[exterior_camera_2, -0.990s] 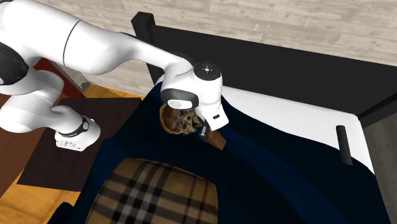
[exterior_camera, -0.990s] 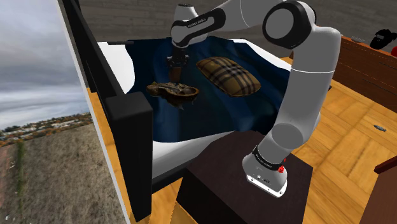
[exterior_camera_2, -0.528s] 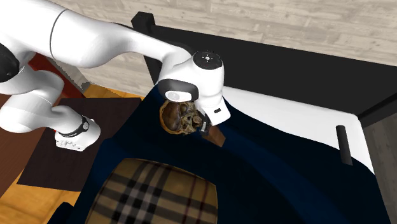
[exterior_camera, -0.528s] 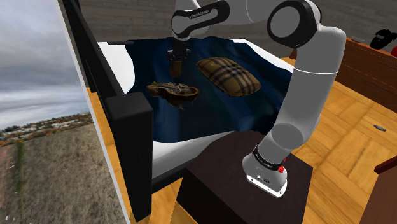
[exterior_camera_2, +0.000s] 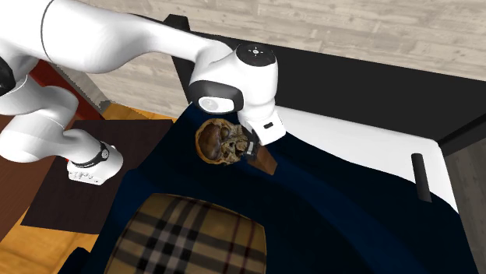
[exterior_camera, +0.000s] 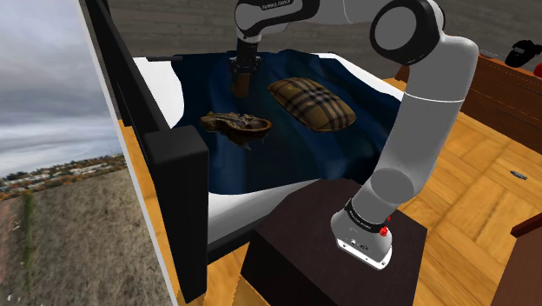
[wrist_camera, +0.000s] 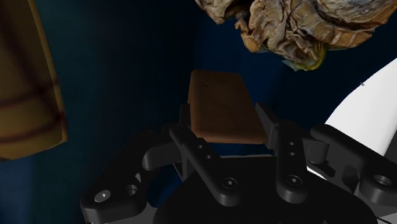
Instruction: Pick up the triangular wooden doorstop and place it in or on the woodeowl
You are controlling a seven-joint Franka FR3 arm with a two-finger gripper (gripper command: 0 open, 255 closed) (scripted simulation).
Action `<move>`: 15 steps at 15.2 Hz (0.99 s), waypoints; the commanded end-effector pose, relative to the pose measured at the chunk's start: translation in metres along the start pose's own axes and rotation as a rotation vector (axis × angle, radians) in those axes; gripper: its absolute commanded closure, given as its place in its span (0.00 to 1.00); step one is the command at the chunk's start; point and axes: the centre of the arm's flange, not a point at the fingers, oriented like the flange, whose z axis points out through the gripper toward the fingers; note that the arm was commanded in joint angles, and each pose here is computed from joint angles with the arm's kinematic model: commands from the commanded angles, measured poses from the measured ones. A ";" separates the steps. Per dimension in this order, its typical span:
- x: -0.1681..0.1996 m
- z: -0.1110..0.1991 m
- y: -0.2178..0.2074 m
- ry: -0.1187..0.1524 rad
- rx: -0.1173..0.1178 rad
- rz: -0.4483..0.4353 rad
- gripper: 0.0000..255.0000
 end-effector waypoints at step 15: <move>-0.029 -0.076 -0.019 0.000 0.000 0.000 1.00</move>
